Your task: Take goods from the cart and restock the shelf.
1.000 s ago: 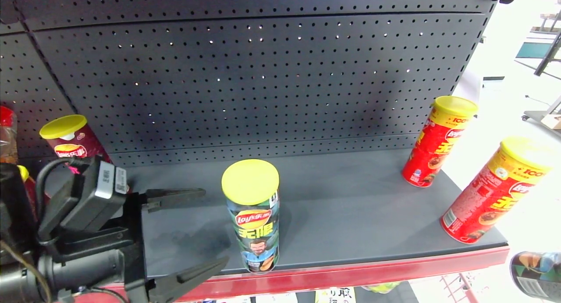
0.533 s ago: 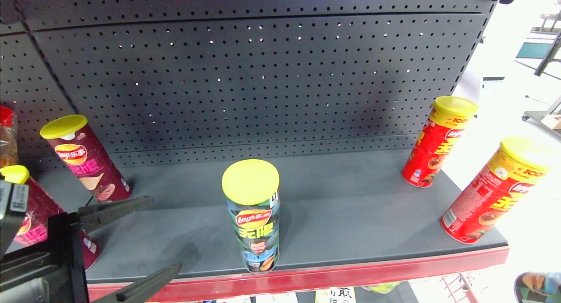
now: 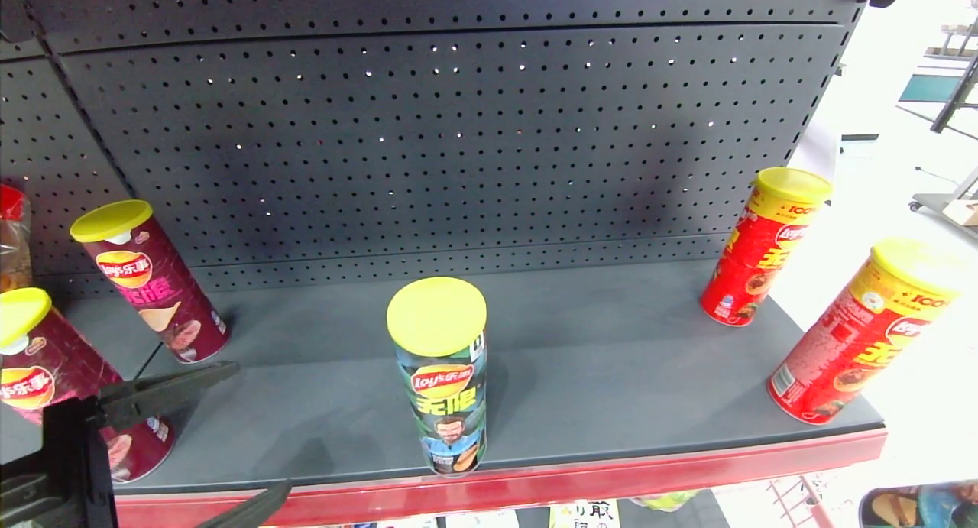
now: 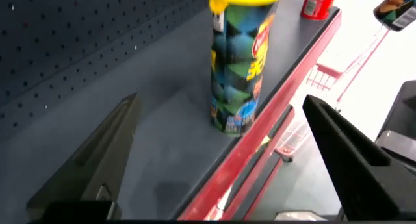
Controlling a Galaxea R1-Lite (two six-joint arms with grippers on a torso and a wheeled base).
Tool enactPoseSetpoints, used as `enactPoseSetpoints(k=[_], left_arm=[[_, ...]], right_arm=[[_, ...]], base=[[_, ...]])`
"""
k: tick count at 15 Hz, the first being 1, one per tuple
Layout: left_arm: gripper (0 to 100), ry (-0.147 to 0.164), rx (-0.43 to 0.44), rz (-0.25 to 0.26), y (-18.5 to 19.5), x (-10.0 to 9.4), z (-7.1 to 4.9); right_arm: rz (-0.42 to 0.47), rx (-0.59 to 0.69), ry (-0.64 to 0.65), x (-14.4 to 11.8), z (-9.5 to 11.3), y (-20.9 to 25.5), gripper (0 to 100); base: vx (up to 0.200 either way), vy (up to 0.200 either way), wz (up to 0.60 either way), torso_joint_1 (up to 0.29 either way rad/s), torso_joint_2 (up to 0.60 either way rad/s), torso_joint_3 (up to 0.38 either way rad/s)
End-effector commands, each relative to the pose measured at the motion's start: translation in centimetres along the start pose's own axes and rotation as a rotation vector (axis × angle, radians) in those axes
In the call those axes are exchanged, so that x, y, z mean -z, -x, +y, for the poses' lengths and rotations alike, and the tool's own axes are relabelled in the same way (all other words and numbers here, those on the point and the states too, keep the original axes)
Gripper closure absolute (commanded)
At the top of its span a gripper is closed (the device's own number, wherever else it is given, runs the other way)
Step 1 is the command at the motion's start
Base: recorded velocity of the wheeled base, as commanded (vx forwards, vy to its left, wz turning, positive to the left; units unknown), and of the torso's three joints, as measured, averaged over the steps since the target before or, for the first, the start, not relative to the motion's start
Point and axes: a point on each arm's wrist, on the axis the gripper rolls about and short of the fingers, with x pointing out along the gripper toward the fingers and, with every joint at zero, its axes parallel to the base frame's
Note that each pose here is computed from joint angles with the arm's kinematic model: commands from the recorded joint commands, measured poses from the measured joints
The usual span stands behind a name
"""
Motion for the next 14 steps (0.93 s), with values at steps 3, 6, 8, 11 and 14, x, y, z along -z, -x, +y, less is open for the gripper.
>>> enactPoseSetpoints(k=[3, 6, 8, 11, 14], left_arm=[[0, 0.003, -0.027, 0.01, 1.9, 0.4, -0.8], [0, -0.003, -0.089, 0.002, 2.8, 0.5, -1.1], [0, -0.005, -0.141, -0.004, 3.2, 0.5, -1.2], [0, -0.011, -0.234, -0.005, 5.5, 1.3, -2.1], [0, -0.011, -0.275, -0.002, 8.2, 1.9, -3.3]], right_arm=[[0.079, -0.222, 0.047, -2.0, 0.1, -1.9, 100], [0.104, -0.251, 0.058, -4.6, 0.8, -3.4, 100], [0.108, -0.283, 0.058, -6.1, 1.2, -4.5, 100], [0.074, -0.287, 0.074, -8.6, 2.5, -8.1, 100], [0.077, -0.325, 0.096, -10.0, 3.7, -10.3, 100]], base=[[0.0, 0.0, 0.0, 0.0, 0.0, 0.0], [0.0, 0.0, 0.0, 0.0, 0.0, 0.0], [0.0, 0.0, 0.0, 0.0, 0.0, 0.0], [0.0, 0.0, 0.0, 0.0, 0.0, 0.0], [0.0, 0.0, 0.0, 0.0, 0.0, 0.0]])
